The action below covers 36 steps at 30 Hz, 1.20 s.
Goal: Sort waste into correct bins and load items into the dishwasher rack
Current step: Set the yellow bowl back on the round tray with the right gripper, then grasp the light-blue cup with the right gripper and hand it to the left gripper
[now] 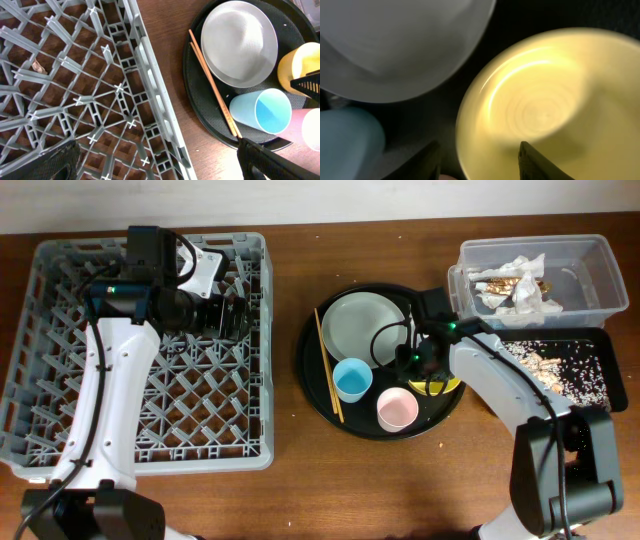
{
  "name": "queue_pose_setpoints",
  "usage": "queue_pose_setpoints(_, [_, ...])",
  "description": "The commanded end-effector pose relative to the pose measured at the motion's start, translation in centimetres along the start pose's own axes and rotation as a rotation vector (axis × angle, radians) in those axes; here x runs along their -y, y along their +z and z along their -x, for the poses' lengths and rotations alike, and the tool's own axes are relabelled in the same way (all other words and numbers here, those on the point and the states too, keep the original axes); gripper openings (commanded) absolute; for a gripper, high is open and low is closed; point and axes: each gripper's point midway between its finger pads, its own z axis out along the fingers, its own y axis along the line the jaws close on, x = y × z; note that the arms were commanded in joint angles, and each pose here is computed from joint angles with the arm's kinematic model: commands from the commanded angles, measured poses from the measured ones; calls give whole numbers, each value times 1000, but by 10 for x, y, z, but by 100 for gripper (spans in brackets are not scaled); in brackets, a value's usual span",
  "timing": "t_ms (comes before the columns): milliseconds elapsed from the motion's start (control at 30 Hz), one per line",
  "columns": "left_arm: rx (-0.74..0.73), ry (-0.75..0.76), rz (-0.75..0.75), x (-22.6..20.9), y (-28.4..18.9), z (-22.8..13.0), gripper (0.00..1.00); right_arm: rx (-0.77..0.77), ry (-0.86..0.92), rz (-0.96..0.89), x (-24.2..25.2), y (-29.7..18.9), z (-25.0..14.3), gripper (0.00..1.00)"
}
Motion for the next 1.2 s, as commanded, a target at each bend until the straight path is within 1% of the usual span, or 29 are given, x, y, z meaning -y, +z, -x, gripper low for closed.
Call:
queue_pose_setpoints(0, [18, 20, -9, 3, -4, 6, 99, 88, -5, 41, -16, -42, 39, 51])
queue_pose_setpoints(67, [18, 20, -9, 3, -4, 6, 99, 112, -13, 56, -22, -71, 54, 51])
queue_pose_setpoints(133, [18, 20, -9, 3, -4, 6, 99, 111, -74, 183, -48, -94, 59, 51])
queue_pose_setpoints(167, [18, 21, -9, 3, -4, 6, 99, 91, -92, 222, -61, -94, 53, 50])
queue_pose_setpoints(233, [18, 20, -9, 3, -4, 6, 99, 74, -122, 226, -73, -92, 45, 50])
queue_pose_setpoints(333, [18, 20, -9, 3, -4, 6, 99, 16, -148, 224, -86, -80, 32, 50])
queue_pose_setpoints(400, [18, 21, -9, 3, -4, 6, 99, -32, -161, 215, -91, -64, 24, 47])
queue_pose_setpoints(533, [18, 21, -9, 3, -4, 6, 99, -179, -182, 181, -98, -17, 1, 44])
queue_pose_setpoints(600, [18, 21, -9, 3, -4, 6, 99, -207, -179, 172, -97, -6, -3, 33])
queue_pose_setpoints(633, [18, 20, -9, 3, -4, 6, 99, -210, -177, 171, -96, -4, -3, 21])
queue_pose_setpoints(667, [18, 20, -10, 4, -4, 6, 99, -208, -178, 171, -96, -3, -2, 4])
queue_pose_setpoints(733, [18, 20, -10, 4, -4, 6, 99, -197, -178, 182, -99, -5, 0, 4])
queue_pose_setpoints(767, [18, 21, -9, 3, -4, 6, 99, -180, -177, 205, -102, -16, 5, 4])
queue_pose_setpoints(833, [37, 27, -11, 4, -4, 10, 99, -91, -155, 253, -97, -61, 26, 4])
queue_pose_setpoints(867, [41, 26, -46, 10, -5, 11, 99, -14, -142, 316, -86, -103, 36, 4])
queue_pose_setpoints(900, [47, 27, -84, 16, -5, 12, 99, 25, -141, 375, -81, -123, 40, 4])
queue_pose_setpoints(933, [65, 30, -195, 35, -8, 15, 99, 87, -159, 511, -79, -154, 44, 4])
queue_pose_setpoints(967, [85, 34, -298, 52, -12, 18, 99, 138, -214, 650, -83, -177, 47, 4])
queue_pose_setpoints(1000, [150, 54, -583, 96, -35, 28, 99, 227, -349, 938, -98, -213, 45, 4])
queue_pose_setpoints(1100, [228, 94, -925, 138, -75, 37, 99, 317, -467, 1215, -119, -242, 47, 4])
queue_pose_setpoints(1133, [237, 90, -1069, 149, -91, 36, 99, 364, -526, 1307, -129, -256, 48, 4])
queue_pose_setpoints(1167, [238, 86, -1103, 151, -94, 37, 99, 392, -568, 1344, -135, -263, 48, 4])
